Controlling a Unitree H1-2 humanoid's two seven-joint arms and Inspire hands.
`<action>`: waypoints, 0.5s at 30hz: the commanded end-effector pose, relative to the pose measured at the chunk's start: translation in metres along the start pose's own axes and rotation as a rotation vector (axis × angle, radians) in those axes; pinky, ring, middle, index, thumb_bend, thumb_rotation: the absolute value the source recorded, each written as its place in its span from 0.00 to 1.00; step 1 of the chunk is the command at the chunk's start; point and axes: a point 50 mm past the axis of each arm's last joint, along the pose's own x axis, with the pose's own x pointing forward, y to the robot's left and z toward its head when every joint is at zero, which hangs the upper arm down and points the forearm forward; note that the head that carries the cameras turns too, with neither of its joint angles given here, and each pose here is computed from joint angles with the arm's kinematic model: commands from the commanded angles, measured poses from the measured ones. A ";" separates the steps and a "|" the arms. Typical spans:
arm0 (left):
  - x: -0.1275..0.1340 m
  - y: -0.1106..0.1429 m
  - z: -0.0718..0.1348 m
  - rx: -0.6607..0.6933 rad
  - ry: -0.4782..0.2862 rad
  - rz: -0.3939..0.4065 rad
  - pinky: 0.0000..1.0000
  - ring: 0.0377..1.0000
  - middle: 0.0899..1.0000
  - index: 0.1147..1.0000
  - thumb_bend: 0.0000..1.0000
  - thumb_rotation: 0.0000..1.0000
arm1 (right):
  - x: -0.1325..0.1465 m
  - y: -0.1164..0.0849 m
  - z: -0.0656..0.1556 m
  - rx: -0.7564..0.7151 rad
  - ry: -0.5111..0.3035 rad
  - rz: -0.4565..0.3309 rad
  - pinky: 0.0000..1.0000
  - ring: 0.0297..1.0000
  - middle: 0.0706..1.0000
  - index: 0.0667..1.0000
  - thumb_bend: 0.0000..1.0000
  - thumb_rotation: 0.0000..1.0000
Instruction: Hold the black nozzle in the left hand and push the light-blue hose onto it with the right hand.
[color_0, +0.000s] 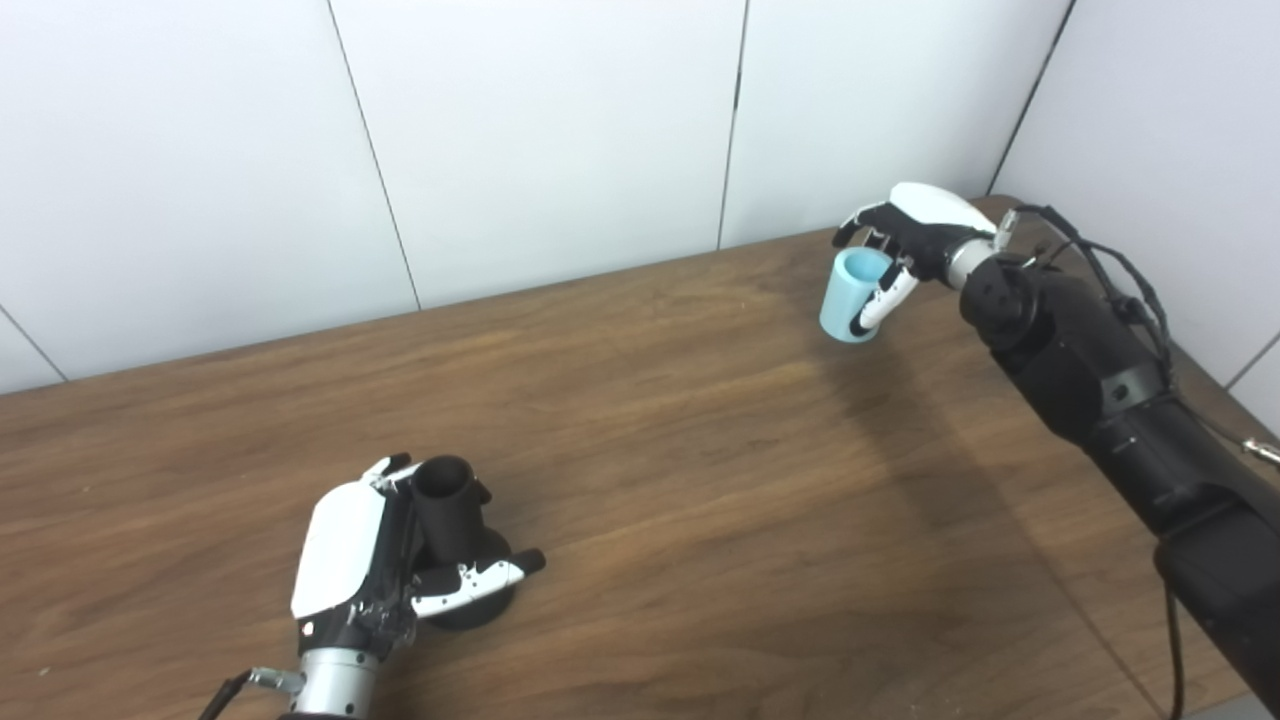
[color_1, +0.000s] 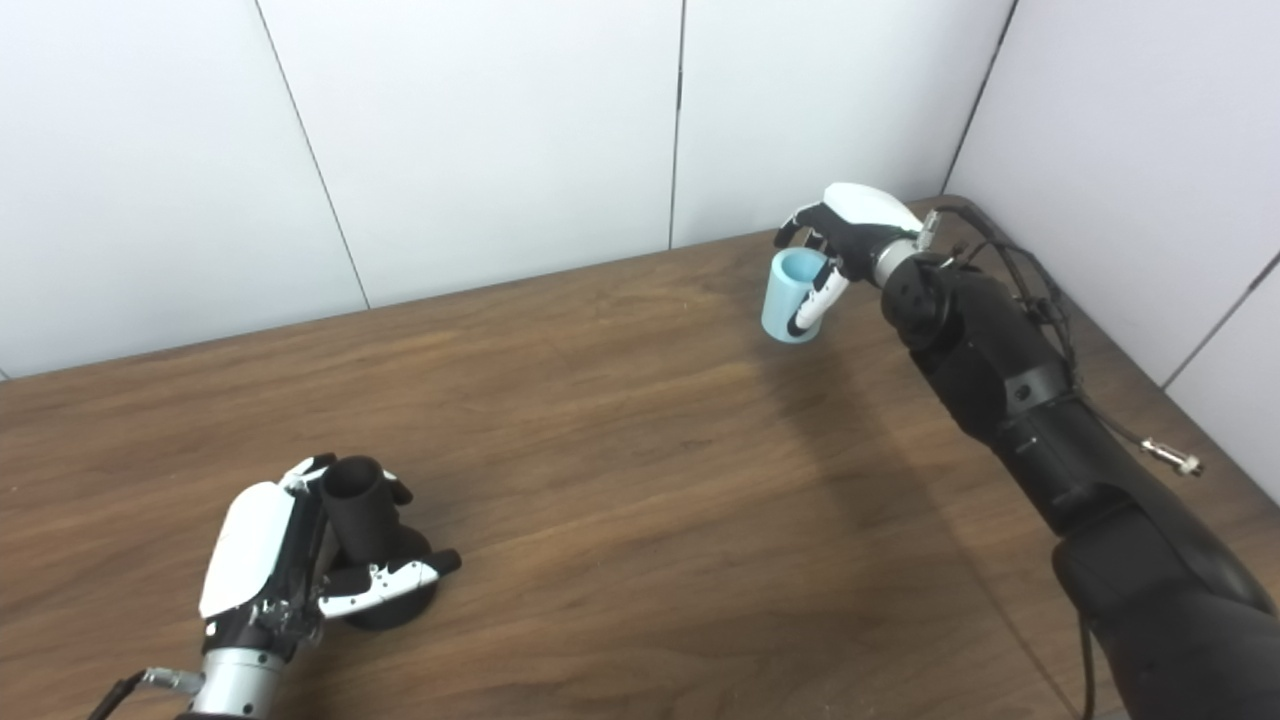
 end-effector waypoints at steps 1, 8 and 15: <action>-0.003 -0.003 0.000 0.021 0.009 -0.031 0.88 0.61 0.39 0.44 0.52 0.00 | 0.003 -0.039 0.007 -0.034 -0.042 -0.146 0.48 0.45 0.45 0.62 0.58 0.00; -0.003 -0.005 0.000 0.011 0.007 -0.031 0.88 0.61 0.39 0.44 0.52 0.00 | 0.006 -0.036 0.004 -0.069 -0.038 -0.175 0.17 0.20 0.43 0.45 0.53 0.00; -0.003 -0.005 0.000 0.017 0.003 -0.026 0.88 0.60 0.39 0.44 0.52 0.00 | 0.006 -0.033 0.000 -0.092 -0.031 -0.171 0.16 0.19 0.43 0.45 0.53 0.00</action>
